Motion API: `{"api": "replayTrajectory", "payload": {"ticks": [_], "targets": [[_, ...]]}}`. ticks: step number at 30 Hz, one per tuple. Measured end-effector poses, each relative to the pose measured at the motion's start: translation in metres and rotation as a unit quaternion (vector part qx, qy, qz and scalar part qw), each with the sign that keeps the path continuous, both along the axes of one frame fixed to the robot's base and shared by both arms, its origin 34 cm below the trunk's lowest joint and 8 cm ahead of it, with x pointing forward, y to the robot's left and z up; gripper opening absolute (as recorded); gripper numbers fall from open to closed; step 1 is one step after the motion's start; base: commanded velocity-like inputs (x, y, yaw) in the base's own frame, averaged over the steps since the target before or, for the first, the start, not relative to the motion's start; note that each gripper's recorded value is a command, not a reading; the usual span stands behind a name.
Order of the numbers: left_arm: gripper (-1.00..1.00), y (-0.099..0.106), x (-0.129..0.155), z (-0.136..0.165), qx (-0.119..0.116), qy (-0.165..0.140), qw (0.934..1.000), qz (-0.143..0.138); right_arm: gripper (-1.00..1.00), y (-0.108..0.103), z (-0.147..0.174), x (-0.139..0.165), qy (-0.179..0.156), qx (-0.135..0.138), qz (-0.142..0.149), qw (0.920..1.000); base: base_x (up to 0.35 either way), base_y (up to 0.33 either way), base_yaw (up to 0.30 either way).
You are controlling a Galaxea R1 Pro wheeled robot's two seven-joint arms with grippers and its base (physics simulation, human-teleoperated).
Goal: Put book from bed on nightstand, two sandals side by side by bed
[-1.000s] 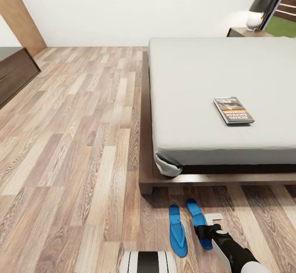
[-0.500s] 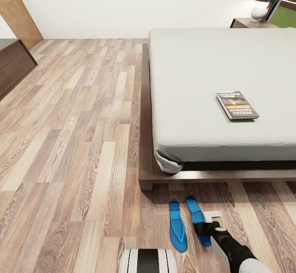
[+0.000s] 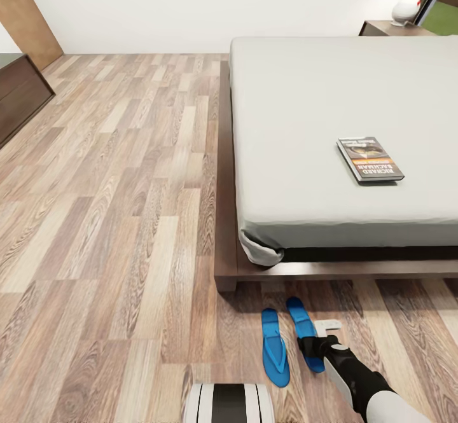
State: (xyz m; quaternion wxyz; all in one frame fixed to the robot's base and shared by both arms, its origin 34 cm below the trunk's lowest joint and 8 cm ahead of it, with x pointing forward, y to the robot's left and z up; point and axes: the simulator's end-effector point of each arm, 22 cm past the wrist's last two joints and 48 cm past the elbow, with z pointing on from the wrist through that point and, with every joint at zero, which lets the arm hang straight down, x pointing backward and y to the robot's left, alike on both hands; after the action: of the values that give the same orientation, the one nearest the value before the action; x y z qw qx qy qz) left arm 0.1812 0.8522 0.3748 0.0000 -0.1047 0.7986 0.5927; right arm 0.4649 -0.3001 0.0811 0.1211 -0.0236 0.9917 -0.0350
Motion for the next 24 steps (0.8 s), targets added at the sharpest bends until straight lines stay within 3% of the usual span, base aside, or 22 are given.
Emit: {"api": "replayTrajectory", "payload": {"ticks": [12,24], "targets": [[1.00,0.000,-0.001,-0.001,0.001,0.006,1.0000,-0.001,-1.00,0.000,-0.006,-0.006,0.008,0.000,-0.002,1.0000,0.000,0.000,0.000],[1.00,0.000,-0.003,-0.003,0.002,0.014,0.9999,-0.001,-1.00,0.014,-0.013,-0.013,0.017,0.009,-0.002,0.9998,0.000,0.000,0.000]]}}
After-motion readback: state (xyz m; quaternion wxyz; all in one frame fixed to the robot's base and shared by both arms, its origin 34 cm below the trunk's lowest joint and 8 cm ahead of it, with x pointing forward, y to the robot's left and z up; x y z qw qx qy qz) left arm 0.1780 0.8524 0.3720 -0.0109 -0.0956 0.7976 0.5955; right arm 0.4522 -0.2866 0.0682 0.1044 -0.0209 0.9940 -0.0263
